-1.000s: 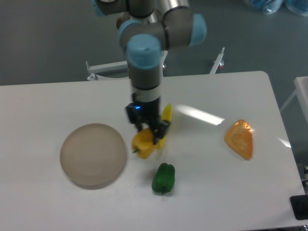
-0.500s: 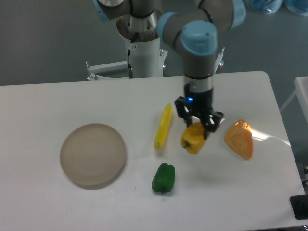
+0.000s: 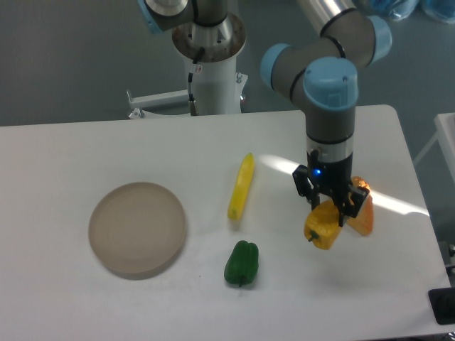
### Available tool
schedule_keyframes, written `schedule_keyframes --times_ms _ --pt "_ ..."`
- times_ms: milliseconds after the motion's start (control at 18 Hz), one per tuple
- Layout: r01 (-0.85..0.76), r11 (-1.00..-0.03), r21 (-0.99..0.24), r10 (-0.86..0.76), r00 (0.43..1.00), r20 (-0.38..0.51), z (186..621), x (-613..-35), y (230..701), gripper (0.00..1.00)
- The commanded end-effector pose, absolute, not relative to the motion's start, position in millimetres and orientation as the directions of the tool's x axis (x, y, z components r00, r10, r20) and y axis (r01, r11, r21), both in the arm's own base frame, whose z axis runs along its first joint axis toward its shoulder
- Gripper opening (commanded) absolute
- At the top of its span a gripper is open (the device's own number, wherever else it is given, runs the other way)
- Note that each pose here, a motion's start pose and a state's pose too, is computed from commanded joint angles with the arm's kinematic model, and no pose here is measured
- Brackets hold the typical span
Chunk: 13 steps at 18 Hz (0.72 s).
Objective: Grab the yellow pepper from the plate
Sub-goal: 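Lift the yellow pepper off the plate and carry it toward the orange slice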
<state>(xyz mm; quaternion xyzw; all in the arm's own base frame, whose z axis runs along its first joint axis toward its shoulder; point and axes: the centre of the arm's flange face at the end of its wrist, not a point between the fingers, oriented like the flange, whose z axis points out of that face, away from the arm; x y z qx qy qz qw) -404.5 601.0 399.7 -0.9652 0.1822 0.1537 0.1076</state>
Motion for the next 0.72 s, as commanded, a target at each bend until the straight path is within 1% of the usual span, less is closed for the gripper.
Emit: schedule_keyframes --times_ms 278,722 --pt "-0.384 -0.911 -0.15 -0.32 0.888 -0.33 391.4 -406.2 604.3 0.51" --pt "-0.381 -0.912 -0.152 -0.317 0.889 -0.329 390.8 -404.3 605.4 0.51"
